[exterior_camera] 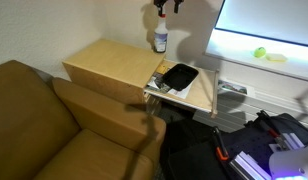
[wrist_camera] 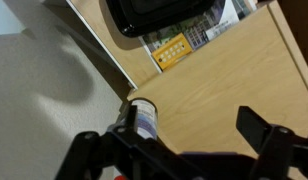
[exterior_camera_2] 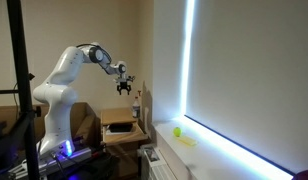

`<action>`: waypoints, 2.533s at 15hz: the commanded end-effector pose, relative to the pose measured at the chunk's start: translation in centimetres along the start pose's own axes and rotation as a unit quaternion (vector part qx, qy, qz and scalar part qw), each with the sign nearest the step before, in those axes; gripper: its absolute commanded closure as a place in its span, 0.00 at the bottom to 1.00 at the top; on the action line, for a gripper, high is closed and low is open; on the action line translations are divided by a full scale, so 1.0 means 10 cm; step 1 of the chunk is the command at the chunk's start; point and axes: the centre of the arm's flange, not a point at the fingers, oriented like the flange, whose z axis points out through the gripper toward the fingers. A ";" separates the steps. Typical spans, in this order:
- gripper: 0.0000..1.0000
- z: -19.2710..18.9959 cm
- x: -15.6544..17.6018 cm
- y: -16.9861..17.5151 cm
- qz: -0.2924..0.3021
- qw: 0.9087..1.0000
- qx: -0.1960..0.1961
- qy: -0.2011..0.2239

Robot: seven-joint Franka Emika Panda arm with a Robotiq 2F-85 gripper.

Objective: Move the spray bottle forward

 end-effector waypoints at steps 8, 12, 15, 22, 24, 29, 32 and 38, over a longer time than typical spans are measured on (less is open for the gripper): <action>0.00 -0.18 0.72 0.23 0.118 0.986 -0.012 0.116; 0.00 -0.13 0.73 0.26 0.131 0.983 -0.037 0.125; 0.00 0.15 0.84 0.36 0.158 0.972 -0.016 0.171; 0.00 0.68 1.03 0.55 0.206 0.950 -0.007 0.235; 0.26 0.69 1.01 0.58 0.206 0.948 -0.011 0.240; 0.62 0.60 0.96 0.66 0.219 0.946 -0.013 0.239; 0.81 0.58 0.94 0.73 0.227 0.945 -0.013 0.233; 0.92 0.50 0.87 0.82 0.232 0.950 0.019 0.208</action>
